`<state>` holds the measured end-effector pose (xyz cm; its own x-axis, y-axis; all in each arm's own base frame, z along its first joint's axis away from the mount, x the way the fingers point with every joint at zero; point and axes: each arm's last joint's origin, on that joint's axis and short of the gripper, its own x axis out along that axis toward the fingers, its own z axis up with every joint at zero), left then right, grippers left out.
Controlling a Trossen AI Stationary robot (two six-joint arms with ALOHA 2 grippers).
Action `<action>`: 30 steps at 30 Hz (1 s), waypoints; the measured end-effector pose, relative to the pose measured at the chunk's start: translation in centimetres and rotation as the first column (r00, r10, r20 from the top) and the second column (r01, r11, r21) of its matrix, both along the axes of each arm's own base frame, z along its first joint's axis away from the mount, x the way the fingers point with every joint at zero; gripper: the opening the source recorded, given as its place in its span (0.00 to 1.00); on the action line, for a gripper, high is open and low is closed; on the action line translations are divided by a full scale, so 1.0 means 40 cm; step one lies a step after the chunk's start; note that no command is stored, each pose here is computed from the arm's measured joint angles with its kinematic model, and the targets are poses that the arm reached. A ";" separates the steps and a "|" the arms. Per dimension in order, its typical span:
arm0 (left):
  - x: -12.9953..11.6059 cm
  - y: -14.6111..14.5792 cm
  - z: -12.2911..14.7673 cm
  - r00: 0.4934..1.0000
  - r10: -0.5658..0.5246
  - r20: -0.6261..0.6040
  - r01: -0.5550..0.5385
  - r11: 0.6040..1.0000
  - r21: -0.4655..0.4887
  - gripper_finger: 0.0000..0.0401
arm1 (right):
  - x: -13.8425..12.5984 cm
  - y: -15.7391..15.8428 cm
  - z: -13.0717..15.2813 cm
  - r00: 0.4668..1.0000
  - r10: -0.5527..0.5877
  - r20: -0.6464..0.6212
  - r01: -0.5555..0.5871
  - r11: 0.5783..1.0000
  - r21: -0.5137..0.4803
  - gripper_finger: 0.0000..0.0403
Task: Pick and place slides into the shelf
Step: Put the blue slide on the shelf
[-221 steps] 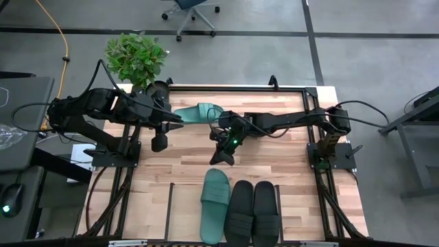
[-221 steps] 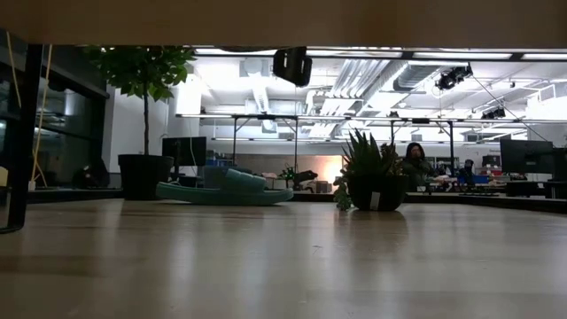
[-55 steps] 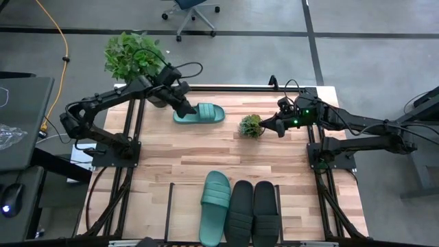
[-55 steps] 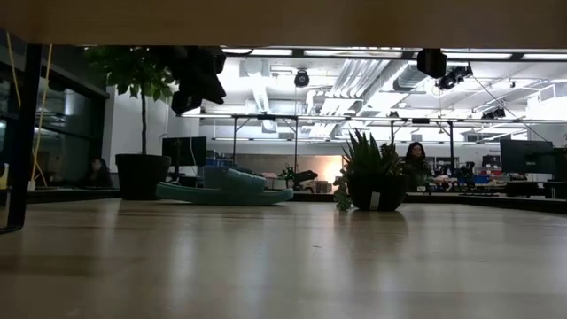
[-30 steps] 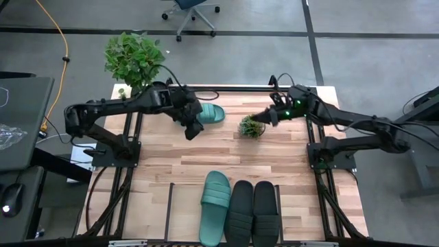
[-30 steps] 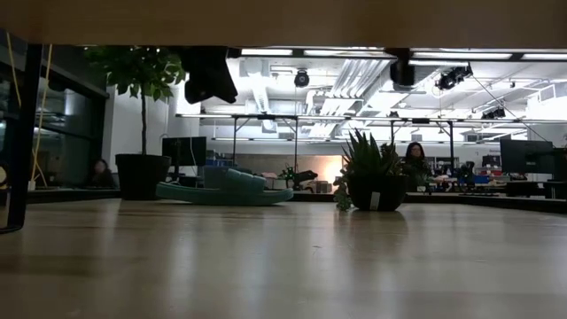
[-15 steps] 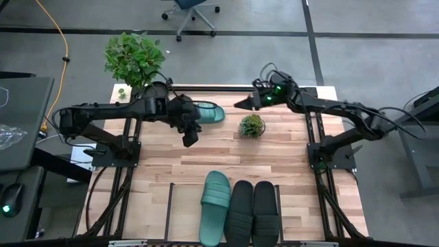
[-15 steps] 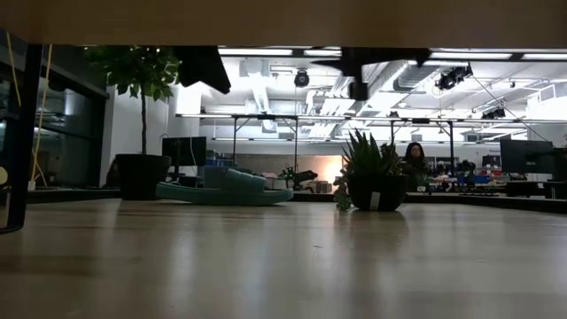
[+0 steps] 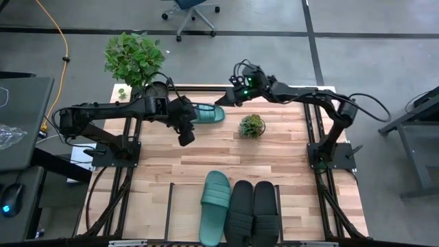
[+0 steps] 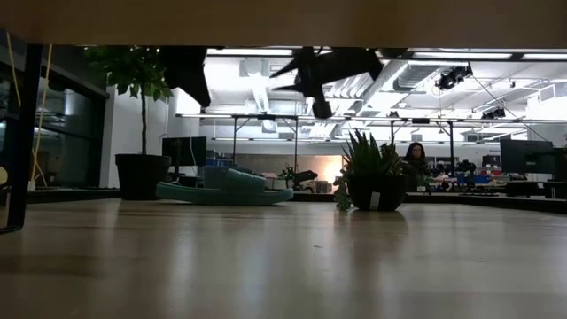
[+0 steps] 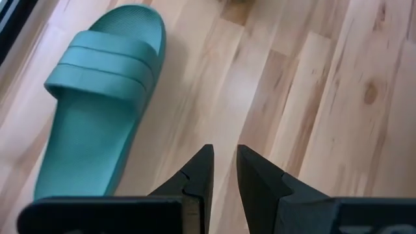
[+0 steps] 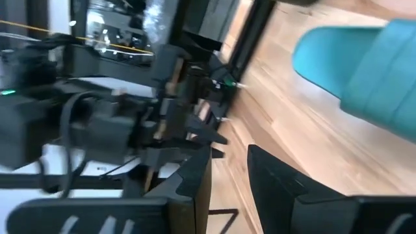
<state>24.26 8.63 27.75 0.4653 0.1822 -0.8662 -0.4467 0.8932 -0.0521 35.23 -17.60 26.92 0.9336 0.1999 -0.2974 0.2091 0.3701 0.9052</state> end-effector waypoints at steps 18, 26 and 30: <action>0.001 -0.002 0.000 0.999 -0.041 0.005 0.041 0.999 -0.004 0.14 | 0.058 0.010 -0.086 0.998 -0.014 -0.062 0.019 0.996 0.087 0.23; 0.001 -0.002 0.000 0.999 -0.055 0.002 0.055 0.998 0.004 0.14 | 0.070 0.004 -0.098 0.997 -0.047 -0.057 0.055 0.989 0.137 0.23; 0.002 -0.002 0.001 0.998 -0.056 0.002 0.056 0.998 0.006 0.14 | 0.080 -0.002 -0.133 0.992 -0.084 -0.096 0.099 0.981 0.165 0.23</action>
<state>24.32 8.56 27.77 0.4773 0.1607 -0.8639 -0.3954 0.9172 -0.0479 38.43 -17.70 21.60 0.9218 0.1691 -0.3489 0.3172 0.1885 0.9294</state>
